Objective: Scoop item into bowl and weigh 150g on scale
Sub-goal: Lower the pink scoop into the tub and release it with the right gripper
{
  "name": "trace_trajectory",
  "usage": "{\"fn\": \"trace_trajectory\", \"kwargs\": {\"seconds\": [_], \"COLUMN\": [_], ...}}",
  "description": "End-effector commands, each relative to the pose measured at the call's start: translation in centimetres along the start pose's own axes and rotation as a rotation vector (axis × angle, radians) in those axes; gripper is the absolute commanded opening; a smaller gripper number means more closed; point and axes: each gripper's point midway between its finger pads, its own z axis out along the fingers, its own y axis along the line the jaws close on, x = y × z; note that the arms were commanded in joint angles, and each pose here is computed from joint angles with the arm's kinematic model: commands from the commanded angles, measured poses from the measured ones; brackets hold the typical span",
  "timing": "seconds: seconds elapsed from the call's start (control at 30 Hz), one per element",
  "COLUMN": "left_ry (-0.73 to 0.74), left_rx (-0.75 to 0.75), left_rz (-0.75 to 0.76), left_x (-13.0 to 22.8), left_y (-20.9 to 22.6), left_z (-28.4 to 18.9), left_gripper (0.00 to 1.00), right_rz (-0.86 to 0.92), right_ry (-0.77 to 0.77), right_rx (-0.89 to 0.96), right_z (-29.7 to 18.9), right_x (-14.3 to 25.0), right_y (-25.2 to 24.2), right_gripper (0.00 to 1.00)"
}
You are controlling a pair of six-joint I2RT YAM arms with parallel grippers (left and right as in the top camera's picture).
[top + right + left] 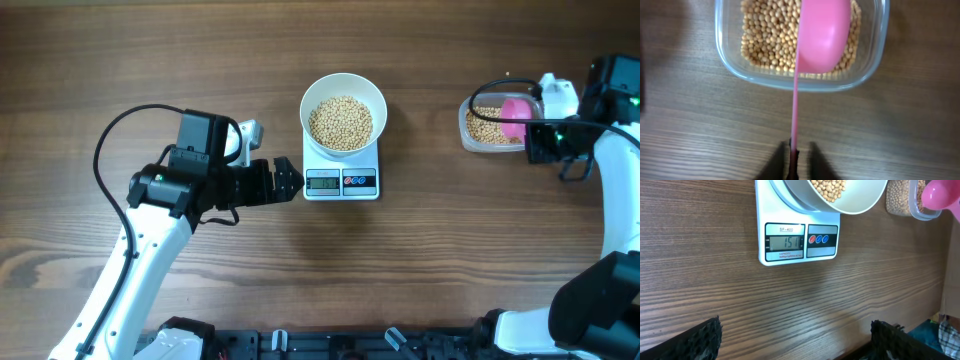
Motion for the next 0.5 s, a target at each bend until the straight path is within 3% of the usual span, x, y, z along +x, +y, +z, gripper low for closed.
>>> {"fn": "trace_trajectory", "kwargs": {"seconds": [0.0,0.13,0.27,0.47], "left_ry": [-0.003,-0.003,-0.003,-0.003], "left_rx": [-0.011,-0.011,-0.011,-0.011], "left_rz": [0.015,0.015,0.015,0.015], "left_x": [-0.2,-0.2,-0.2,-0.2], "left_y": [0.3,0.3,0.3,0.3], "left_z": [0.1,0.1,0.1,0.1], "left_gripper": [1.0,1.0,1.0,1.0], "right_rz": [0.008,0.007,0.079,0.069], "right_ry": [-0.065,-0.081,-0.127,-0.324], "right_rx": [-0.048,-0.069,-0.059,0.003], "right_z": [-1.5,-1.5,-1.7,-5.6], "right_x": [-0.9,-1.2,-2.3,-5.3], "right_y": [1.0,1.4,1.0,0.5], "right_gripper": [0.58,0.83,0.89,0.94]}}
